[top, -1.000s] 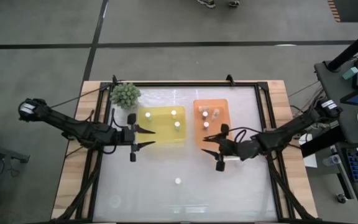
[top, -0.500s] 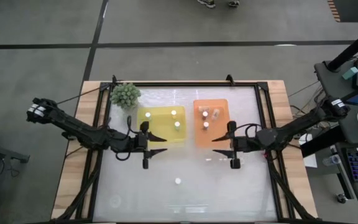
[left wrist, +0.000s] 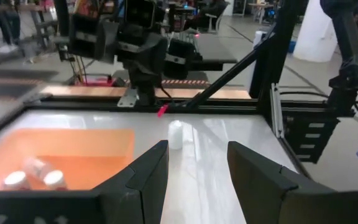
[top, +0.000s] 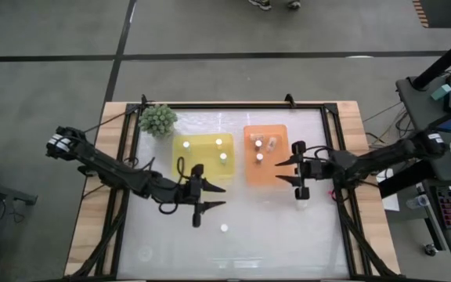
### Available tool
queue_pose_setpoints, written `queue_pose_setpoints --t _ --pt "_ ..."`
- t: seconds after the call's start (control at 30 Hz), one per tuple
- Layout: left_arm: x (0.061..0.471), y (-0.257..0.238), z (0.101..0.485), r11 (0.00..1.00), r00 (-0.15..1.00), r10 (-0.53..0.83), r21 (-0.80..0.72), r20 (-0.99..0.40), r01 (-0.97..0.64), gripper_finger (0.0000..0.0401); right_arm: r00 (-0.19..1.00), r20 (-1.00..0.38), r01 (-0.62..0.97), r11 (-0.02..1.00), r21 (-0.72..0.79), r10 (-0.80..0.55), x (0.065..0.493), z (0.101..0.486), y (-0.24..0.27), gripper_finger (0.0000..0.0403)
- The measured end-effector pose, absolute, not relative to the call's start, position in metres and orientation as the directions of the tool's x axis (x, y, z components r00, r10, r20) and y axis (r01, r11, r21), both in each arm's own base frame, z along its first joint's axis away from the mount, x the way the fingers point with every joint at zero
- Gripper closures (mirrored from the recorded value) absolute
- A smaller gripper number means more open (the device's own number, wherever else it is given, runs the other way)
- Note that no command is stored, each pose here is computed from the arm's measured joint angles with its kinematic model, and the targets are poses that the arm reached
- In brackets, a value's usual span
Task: Pick and place medicine bottles into bin by pill shape (circle, oval)
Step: Put the yellow pill bottle into the yellow bin
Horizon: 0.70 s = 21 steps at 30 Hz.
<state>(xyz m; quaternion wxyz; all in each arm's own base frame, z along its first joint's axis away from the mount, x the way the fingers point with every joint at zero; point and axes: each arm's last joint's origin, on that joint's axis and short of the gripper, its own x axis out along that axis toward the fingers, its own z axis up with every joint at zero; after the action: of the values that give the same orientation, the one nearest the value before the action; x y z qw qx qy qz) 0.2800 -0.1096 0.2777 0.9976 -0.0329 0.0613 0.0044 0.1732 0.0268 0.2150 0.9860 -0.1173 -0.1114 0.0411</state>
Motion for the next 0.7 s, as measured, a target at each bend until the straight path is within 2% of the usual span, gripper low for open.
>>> queue_pose_setpoints --t 0.23,0.47,0.7 --pt "0.303 -0.123 0.281 0.991 0.958 0.017 -0.125 -0.286 -0.055 0.0251 0.950 0.285 -0.058 0.969 -0.241 0.128 0.161 0.225 0.025 0.0248" --pt "0.324 -0.141 0.294 0.986 0.876 -0.002 -0.145 -0.481 -0.078 0.0251 0.949 0.289 -0.056 0.968 -0.243 0.127 0.157 0.227 0.025 0.0248" --pt "0.335 -0.165 0.300 0.984 0.785 -0.049 -0.164 -0.618 -0.067 0.0251 0.948 0.290 -0.050 0.965 -0.258 0.127 0.157 0.227 0.025 0.0248"
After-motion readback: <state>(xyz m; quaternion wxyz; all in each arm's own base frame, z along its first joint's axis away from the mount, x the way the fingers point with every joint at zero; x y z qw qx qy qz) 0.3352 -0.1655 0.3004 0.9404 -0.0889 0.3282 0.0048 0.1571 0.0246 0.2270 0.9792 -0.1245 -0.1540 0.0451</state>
